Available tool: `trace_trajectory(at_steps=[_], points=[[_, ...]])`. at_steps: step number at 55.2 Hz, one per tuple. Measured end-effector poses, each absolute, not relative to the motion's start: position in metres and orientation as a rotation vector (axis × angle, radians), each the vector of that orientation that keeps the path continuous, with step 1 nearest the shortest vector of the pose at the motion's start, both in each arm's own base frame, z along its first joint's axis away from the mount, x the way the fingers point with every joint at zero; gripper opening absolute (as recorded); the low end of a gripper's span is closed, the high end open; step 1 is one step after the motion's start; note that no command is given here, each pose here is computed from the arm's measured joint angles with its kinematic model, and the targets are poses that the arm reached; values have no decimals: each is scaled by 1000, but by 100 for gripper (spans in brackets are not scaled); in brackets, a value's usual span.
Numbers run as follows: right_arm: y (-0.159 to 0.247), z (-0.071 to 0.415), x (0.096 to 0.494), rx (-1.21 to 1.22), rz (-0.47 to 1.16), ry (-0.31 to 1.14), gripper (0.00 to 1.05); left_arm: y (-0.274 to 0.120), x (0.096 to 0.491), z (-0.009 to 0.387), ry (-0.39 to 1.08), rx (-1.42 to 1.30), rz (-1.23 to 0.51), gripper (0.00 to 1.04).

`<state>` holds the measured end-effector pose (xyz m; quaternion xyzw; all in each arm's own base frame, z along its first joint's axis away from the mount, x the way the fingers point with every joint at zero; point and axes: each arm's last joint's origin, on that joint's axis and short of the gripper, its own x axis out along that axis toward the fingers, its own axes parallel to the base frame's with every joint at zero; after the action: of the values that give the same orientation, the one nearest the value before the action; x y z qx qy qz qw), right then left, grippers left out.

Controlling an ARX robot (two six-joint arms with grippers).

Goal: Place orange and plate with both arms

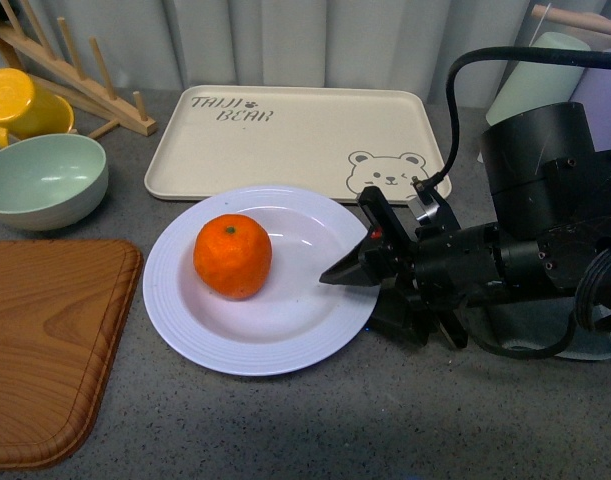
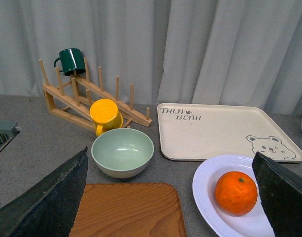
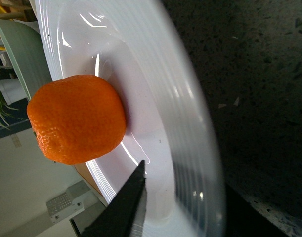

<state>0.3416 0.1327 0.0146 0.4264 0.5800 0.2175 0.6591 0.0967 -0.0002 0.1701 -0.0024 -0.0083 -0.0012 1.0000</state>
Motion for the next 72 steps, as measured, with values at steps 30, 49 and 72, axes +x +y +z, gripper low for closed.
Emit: trace_trajectory(at_steps=[30,49,72], points=[[126,23,334,1029,610,1234,3,0,97,170,-17,-5,-2,98],[128,52,358,1133,623,1081,3,0,97,170,-17,-5,-2,98],[185,55,416,1226,509,981,3,0,97,170,-17,-5,-2,98]])
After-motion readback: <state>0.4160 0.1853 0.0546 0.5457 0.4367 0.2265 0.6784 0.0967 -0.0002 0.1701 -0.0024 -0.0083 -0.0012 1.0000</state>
